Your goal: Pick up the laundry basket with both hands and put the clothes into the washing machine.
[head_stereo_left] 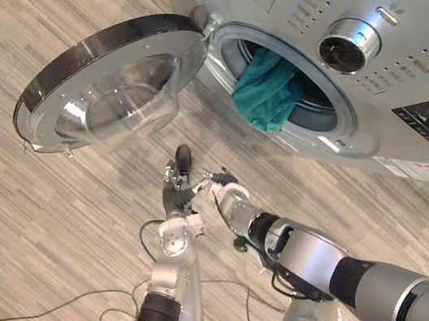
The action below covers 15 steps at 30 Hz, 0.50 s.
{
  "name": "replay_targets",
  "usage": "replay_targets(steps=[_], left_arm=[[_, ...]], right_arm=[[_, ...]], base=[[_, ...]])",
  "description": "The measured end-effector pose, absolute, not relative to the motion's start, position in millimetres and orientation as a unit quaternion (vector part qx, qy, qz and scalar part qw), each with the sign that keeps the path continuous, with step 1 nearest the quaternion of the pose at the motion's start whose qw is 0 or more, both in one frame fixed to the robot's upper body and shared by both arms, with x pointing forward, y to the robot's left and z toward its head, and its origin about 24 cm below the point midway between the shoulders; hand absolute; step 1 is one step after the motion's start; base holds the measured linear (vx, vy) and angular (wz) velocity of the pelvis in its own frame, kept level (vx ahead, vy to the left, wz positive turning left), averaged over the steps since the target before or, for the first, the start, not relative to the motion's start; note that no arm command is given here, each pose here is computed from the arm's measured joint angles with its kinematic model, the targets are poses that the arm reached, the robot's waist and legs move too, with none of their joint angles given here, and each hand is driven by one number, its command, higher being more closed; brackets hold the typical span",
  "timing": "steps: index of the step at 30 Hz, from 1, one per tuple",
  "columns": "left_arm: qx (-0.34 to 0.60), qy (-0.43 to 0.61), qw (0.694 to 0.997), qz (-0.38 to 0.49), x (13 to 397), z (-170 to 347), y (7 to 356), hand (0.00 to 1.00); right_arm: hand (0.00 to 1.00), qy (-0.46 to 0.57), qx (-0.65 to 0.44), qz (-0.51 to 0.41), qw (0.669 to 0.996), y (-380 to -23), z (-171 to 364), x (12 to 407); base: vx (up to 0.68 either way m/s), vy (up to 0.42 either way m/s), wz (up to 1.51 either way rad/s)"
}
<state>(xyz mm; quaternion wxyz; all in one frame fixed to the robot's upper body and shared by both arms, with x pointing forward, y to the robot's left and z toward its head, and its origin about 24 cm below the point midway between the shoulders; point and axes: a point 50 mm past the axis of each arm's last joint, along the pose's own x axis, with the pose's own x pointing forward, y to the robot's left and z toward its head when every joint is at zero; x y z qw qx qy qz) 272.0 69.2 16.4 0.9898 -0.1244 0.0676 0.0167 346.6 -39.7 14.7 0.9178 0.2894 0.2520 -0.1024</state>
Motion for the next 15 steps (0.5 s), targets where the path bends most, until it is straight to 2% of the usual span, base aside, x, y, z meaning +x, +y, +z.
replay_targets(steps=[3,6,8,11,14,15], left_arm=[[-0.126,0.063,0.990,0.009,271.8,18.1,67.5,0.00],[-0.126,0.067,0.990,-0.005,268.7,15.1,66.9,0.00],[-0.126,0.068,0.990,-0.005,266.5,13.9,68.4,0.00],[-0.131,0.064,0.989,0.000,263.6,14.4,72.3,0.00],[-0.138,0.059,0.989,0.002,263.7,15.7,76.4,0.00],[-0.140,0.057,0.988,0.007,264.7,15.9,79.7,0.00]], right_arm=[[0.00,0.221,0.309,-0.136,0.915,-63.4,30.9,363.1],[0.00,0.170,0.307,-0.176,0.920,-107.7,54.5,382.9],[0.00,0.127,0.305,-0.199,0.923,-137.7,78.6,395.5],[0.00,0.020,0.339,-0.217,0.915,-183.2,145.4,414.1],[0.00,-0.122,0.418,-0.215,0.874,-225.6,224.1,413.4],[0.00,-0.185,0.454,-0.206,0.847,-238.2,256.1,407.0]], base=[[0.05,-0.011,0.20],[0.05,0.007,0.25],[0.04,0.016,0.08],[0.01,0.038,0.02],[0.01,0.016,-0.11],[0.01,0.015,-0.23]])
